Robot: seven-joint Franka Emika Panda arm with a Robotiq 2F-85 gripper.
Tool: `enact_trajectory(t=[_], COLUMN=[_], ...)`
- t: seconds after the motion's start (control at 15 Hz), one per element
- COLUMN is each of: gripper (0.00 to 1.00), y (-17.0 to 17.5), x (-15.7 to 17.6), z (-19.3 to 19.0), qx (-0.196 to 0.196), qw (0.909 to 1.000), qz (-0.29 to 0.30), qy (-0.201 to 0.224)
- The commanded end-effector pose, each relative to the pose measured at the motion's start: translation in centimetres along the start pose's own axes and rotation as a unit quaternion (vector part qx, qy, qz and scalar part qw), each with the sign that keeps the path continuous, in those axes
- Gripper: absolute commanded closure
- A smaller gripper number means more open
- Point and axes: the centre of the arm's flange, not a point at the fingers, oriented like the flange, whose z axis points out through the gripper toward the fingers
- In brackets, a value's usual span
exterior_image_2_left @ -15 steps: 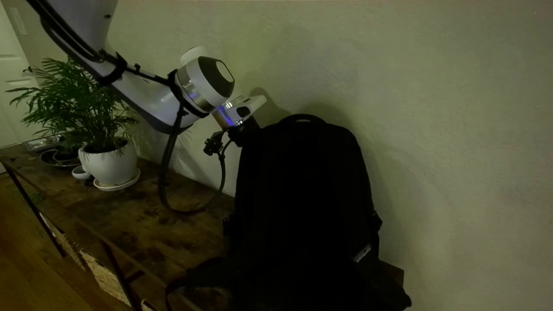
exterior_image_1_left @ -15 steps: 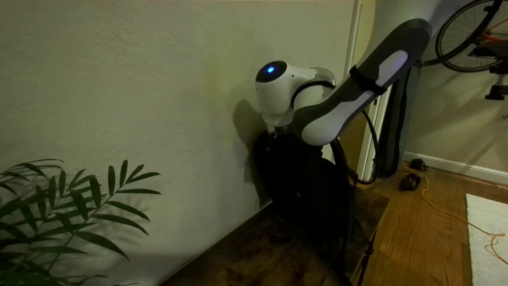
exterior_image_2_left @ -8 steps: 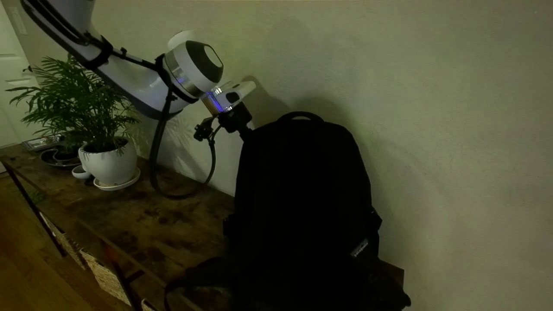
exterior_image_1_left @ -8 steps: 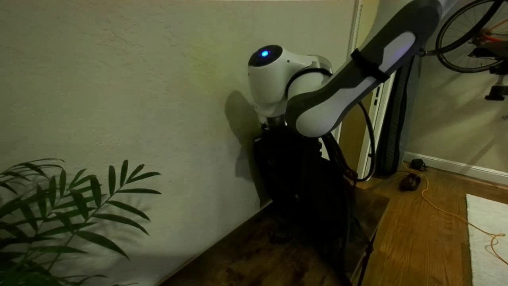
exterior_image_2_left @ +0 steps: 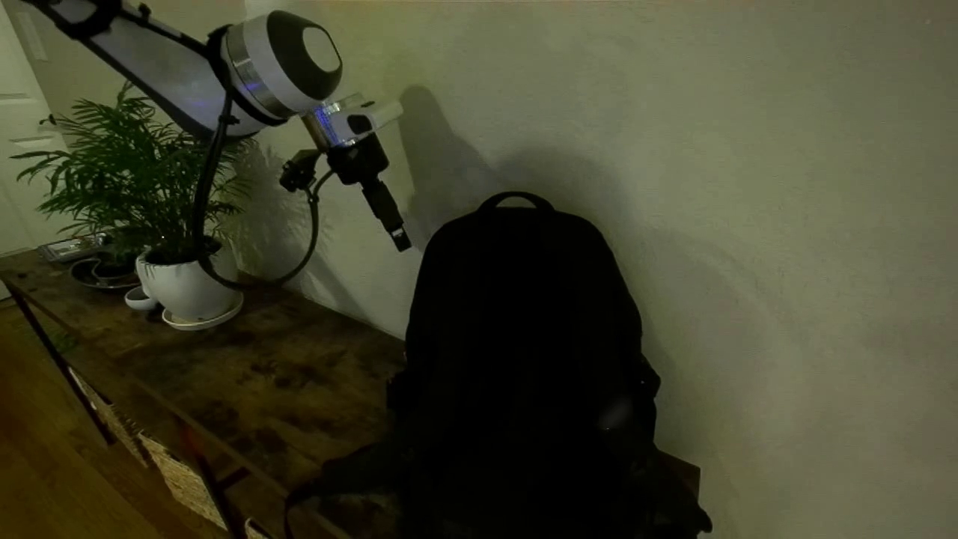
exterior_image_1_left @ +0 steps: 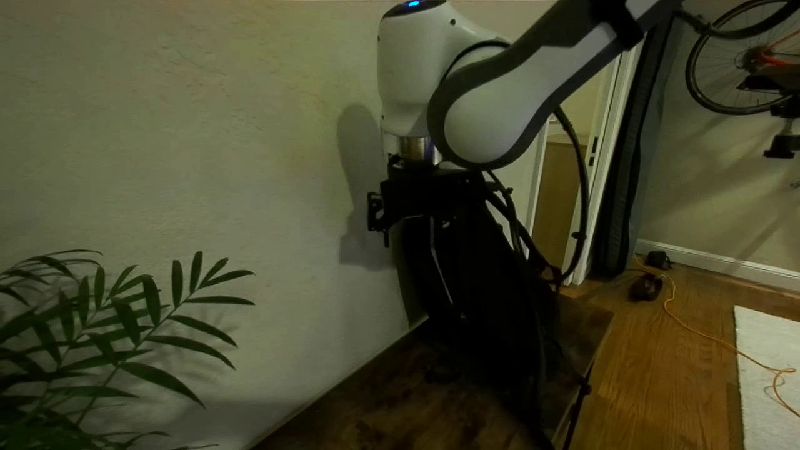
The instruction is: Pick up the phone and put it in the black bag.
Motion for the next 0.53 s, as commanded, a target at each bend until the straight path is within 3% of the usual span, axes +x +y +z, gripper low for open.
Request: enact_trajectory(t=[0.0, 0.27, 0.47], gripper=[0.0, 0.0, 0.0], y=[1.7, 2.1, 3.0], x=[-2.0, -4.3, -6.2], z=[-2.6, -3.1, -2.9], qx=[0.045, 0.087, 0.092], qw=[0.995, 0.9782, 0.9586], qz=[-0.041, -0.099, -0.148], qy=[-0.079, -0.16, -0.225])
